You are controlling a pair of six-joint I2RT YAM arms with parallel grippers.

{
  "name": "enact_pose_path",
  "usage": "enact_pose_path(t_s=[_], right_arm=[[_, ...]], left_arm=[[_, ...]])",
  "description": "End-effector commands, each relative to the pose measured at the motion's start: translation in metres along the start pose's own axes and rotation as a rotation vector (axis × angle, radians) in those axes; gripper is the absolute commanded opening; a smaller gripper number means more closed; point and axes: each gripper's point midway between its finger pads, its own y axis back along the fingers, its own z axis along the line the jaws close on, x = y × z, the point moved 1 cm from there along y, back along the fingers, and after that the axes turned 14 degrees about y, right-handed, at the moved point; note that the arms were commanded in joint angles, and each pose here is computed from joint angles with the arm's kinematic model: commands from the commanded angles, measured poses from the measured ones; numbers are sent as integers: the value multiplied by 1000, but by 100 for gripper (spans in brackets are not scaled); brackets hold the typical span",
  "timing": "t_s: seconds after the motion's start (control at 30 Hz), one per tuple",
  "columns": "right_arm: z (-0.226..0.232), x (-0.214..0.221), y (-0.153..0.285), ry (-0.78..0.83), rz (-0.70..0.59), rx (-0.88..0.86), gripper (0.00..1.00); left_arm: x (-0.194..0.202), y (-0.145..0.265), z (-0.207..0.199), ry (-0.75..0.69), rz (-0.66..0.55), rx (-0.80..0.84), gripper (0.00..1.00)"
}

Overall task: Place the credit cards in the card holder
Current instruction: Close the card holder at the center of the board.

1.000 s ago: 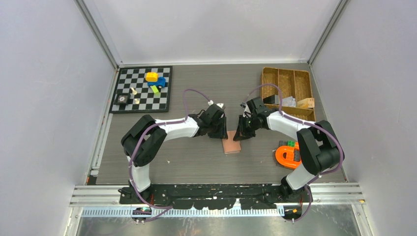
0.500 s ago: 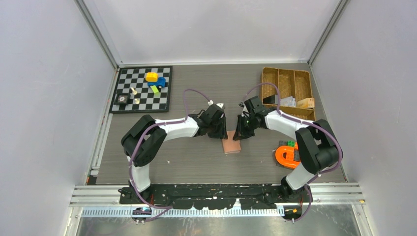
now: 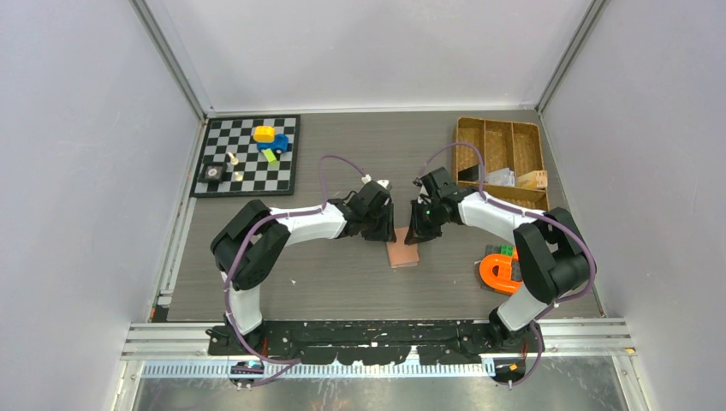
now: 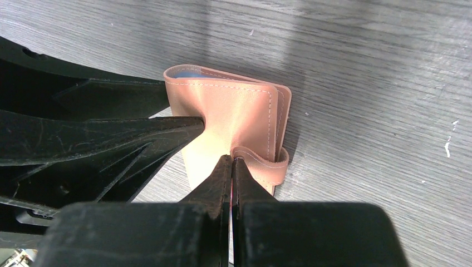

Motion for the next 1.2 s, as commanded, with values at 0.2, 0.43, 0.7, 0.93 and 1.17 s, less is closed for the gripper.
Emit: enact_pose_path(t_s=[0.2,0.43,0.7,0.93,1.17], right_arm=[[-7,22,-29,21,65,80,1],[-11,34,-35,17,106,134,0],[-18,42,-42,-3,129,180,0],[-15,42,-48,-2,140,187,1],[-15,51,-56,-13,166,208,1]], left_arm=[[30,-11,34,-28,85,-119,28],[30,-11,34,-24,87,-116,27],[30,-11,34,-25,85,-116,27],[30,-11,33,-24,86,-115,27],[29,-12,32,-26,84,-112,27]])
